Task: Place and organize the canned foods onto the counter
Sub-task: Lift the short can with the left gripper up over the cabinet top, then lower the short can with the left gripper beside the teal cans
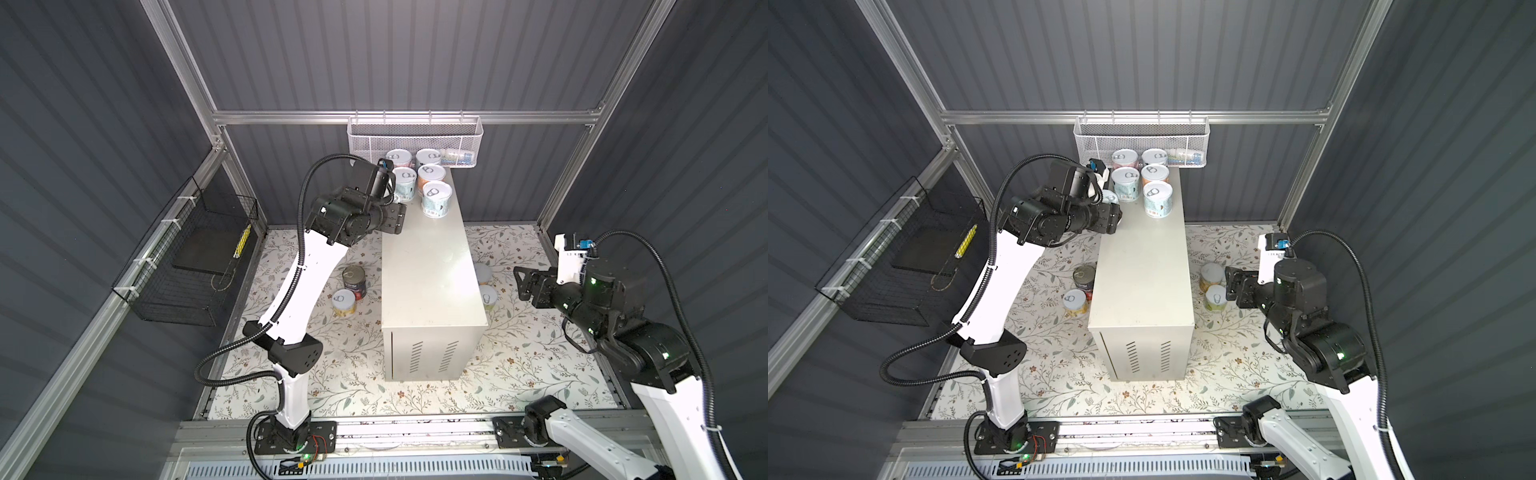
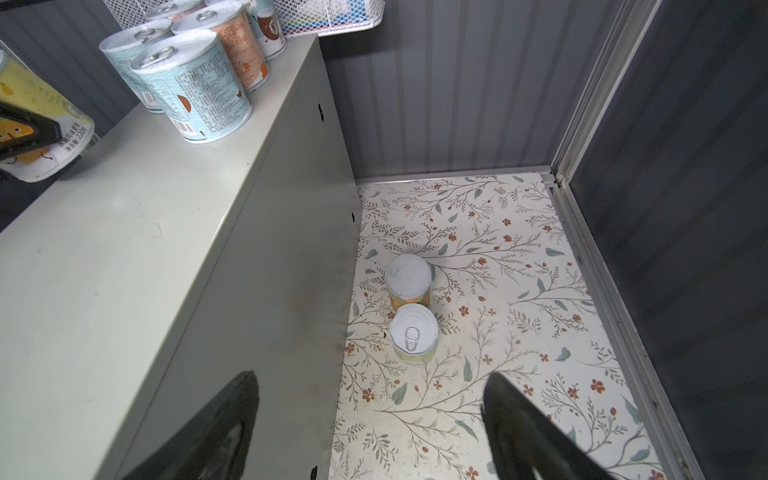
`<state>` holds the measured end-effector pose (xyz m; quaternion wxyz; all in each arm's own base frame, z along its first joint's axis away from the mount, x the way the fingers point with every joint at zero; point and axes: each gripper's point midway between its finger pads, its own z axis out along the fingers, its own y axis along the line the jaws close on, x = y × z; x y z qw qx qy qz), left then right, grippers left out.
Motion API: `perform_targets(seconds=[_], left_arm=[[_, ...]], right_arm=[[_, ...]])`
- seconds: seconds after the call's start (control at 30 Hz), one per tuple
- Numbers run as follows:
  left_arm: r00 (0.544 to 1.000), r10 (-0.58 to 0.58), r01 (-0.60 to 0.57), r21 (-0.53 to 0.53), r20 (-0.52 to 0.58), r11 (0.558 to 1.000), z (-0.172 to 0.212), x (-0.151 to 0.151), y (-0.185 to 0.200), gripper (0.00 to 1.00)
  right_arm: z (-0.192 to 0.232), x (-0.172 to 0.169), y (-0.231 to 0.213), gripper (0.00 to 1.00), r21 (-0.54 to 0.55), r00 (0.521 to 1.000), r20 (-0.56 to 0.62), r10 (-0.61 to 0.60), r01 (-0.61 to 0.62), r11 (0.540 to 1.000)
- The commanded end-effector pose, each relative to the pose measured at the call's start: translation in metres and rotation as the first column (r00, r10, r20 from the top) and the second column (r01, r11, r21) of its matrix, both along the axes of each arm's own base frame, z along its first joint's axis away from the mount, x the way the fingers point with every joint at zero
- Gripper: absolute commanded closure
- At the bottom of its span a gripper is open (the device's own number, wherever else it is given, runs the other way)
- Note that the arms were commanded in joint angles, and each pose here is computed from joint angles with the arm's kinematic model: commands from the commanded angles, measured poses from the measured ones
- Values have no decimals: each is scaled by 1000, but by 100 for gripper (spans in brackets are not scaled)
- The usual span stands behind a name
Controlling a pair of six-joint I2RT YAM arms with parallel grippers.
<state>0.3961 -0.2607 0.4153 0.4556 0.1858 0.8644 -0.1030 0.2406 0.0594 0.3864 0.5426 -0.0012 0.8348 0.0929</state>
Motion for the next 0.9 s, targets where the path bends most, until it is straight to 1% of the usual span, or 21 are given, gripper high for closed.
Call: perform_targets(seconds=[0.0, 0.17, 0.3, 0.33, 0.4, 0.5, 0.7, 0.77, 0.83, 0.87], left_arm=[[995, -49, 57, -91, 83, 994, 28, 4, -19, 100], [997, -69, 72, -87, 35, 994, 8, 9, -30, 100], [997, -70, 71, -85, 20, 994, 1, 11, -33, 100], [997, -71, 72, -87, 19, 994, 1, 11, -33, 94], [997, -80, 82, -92, 19, 992, 1, 10, -36, 74], [997, -79, 81, -88, 20, 993, -1, 8, -36, 63], [996, -87, 86, -67, -6, 994, -11, 0, -31, 54], [995, -93, 92, -59, -22, 994, -16, -5, -29, 44], [995, -98, 96, -50, -36, 994, -20, -10, -25, 42], [994, -105, 104, -63, -13, 993, -15, -10, -26, 38]], right_arm=[[18, -3, -5, 13, -6, 999, 50, -11, 11, 1000], [18, -1, -2, 12, -2, 999, 45, 0, 0, 1000], [18, 0, 0, 11, 6, 999, 46, 5, -5, 1000], [18, 0, 0, 10, 7, 999, 47, 4, -5, 1000], [18, 0, 1, 1, 15, 999, 45, 10, -11, 1000], [17, 2, 2, 1, 15, 999, 31, 11, -11, 1000], [12, 7, 8, 1, 32, 1000, 10, 25, -25, 999], [13, 7, 9, 1, 36, 1000, 7, 23, -24, 999], [12, 9, 9, 1, 40, 1000, 6, 25, -25, 999], [11, 9, 9, 1, 42, 1000, 4, 19, -19, 999]])
